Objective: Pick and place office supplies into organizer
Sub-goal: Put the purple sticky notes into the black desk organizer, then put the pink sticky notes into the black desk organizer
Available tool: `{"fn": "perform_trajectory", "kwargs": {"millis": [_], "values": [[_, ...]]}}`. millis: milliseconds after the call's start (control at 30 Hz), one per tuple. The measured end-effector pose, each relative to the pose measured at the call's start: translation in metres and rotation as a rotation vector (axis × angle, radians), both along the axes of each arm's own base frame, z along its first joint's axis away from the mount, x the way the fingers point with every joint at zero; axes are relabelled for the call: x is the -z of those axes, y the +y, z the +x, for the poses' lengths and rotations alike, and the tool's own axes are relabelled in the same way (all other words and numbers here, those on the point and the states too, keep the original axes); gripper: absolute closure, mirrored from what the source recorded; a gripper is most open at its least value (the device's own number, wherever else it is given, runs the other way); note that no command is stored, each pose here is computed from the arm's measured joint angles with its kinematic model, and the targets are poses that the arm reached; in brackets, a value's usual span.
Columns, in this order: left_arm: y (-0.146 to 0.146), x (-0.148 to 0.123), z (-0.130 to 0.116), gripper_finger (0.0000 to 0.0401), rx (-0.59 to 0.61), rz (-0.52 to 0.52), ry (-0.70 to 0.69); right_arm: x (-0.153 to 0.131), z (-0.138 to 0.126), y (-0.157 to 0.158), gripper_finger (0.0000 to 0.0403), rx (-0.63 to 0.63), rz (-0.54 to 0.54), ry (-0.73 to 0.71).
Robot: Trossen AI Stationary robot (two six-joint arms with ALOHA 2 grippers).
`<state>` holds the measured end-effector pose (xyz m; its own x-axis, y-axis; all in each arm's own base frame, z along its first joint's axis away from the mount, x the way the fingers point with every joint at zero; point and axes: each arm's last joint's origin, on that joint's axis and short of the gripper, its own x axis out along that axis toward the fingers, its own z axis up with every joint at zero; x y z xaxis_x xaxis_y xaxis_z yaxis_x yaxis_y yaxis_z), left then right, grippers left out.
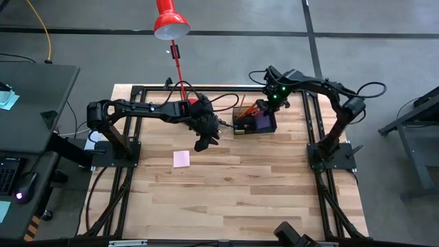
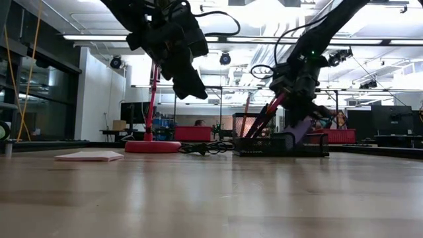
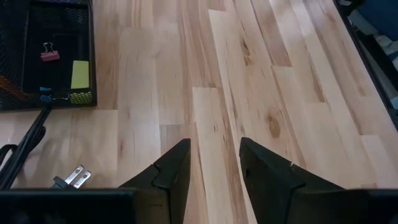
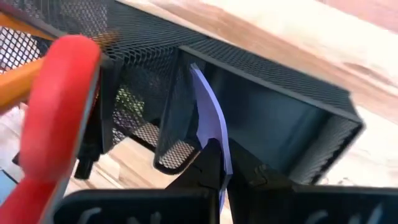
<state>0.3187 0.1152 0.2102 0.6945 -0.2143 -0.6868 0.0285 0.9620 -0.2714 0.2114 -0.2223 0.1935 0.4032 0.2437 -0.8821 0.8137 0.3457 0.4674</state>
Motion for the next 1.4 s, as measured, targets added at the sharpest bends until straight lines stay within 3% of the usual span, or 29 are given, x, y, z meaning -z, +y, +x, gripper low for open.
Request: {"fn": "perform_trajectory", "kwargs": {"millis": [467,600,867,1000,1233,1400], "values": [[0.0,0.0,0.0,0.0274,0.003,-0.007,-0.001,0.014,0.001,0.007,0.0391,0.002,0.004,-0.016],[0.0,0.0,0.0,0.0275,0.003,-0.009,-0.001,0.014,0.001,0.006,0.0354,0.017,-0.008,0.001],[0.0,0.0,0.0,0.0274,0.005,-0.012,-0.002,0.014,0.0,0.006,0.0237,0.035,-0.023,0.035],[0.0,0.0,0.0,0.0274,0.005,-0.011,-0.003,0.012,-0.004,0.005,0.0207,0.048,-0.007,0.076],[-0.001,0.003,-0.004,0.0274,0.021,0.04,0.046,-0.012,0.002,0.005,0.0209,0.03,-0.006,0.144],[-0.003,0.012,-0.016,0.0291,0.076,0.117,0.193,-0.028,0.009,0.019,0.0224,-0.051,-0.048,0.293]]}}
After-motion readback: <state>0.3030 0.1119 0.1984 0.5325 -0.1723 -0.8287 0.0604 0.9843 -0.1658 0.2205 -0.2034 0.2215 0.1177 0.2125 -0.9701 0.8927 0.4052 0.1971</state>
